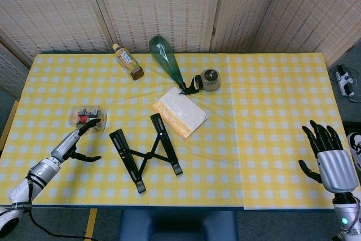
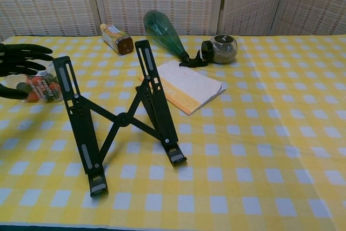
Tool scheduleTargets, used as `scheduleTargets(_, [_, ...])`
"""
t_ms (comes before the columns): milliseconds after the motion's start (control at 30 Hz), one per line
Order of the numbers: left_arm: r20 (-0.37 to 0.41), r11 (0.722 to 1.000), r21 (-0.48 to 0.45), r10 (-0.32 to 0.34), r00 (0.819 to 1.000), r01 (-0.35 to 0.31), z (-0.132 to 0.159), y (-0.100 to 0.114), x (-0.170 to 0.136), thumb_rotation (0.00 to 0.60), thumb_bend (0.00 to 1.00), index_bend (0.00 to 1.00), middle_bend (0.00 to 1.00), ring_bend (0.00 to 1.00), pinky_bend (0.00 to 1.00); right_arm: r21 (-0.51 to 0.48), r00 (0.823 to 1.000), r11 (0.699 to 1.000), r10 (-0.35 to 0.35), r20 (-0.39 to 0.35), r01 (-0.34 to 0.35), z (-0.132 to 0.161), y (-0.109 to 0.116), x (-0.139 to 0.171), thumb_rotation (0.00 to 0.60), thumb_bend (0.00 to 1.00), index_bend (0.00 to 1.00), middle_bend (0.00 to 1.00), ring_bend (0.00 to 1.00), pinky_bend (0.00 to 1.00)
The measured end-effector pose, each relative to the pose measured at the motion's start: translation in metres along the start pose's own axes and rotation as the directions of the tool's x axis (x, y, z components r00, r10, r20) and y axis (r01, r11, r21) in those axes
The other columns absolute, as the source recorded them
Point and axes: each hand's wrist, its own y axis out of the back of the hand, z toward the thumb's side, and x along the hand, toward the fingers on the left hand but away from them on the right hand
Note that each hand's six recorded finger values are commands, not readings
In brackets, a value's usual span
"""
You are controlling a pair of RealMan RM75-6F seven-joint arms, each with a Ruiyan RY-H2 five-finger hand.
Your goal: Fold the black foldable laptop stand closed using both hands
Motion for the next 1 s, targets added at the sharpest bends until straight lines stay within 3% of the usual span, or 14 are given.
scheduleTargets(167, [0.033,0.992,-0.103,-0.071,0.997,0.074,0.012,-0.017,0.027,0.6,0.18,0.06,0.2,0.24,0.27,0.0,1.0,1.0,0.024,-0.006,-0.024,0.003,-0.005,-0.001,0.6,0.34,0.0,0.0,0.05,0.0])
scheduleTargets(333, [0.087,0.976,-0.183,-0.102,0.991,0.116,0.024,-0.037,0.046,0.6,0.19,0.09,0.27,0.3,0.29,-0.003,0.998,0.998,0.058,-0.019,-0.058,0.008,-0.013,-0.003,0.6,0.34,0.0,0.0,0.05,0.0])
scheduleTargets(600, [0.159,0.953,-0.246,-0.142,0.977,0.178,0.039,-0.05,0.048,0.6,0.19,0.14,0.34,0.38,0.35,-0.026,0.991,0.992,0.119,-0.067,-0.121,0.02,-0.026,-0.009,0.6,0.34,0.0,0.0,0.05,0.0])
scheduleTargets(800, [0.261,0.929,-0.267,-0.185,0.947,0.255,0.054,-0.054,0.042,0.6,0.18,0.2,0.38,0.42,0.38,-0.101,0.974,0.976,0.178,-0.14,-0.193,0.036,-0.035,-0.013,0.6,0.34,0.0,0.0,0.05,0.0])
scheduleTargets(1000, [0.352,0.915,-0.234,-0.234,0.906,0.327,0.064,-0.056,0.031,0.6,0.19,0.23,0.4,0.43,0.41,-0.169,0.943,0.946,0.236,-0.233,-0.278,0.056,-0.045,-0.022,0.6,0.34,0.0,0.01,0.05,0.0])
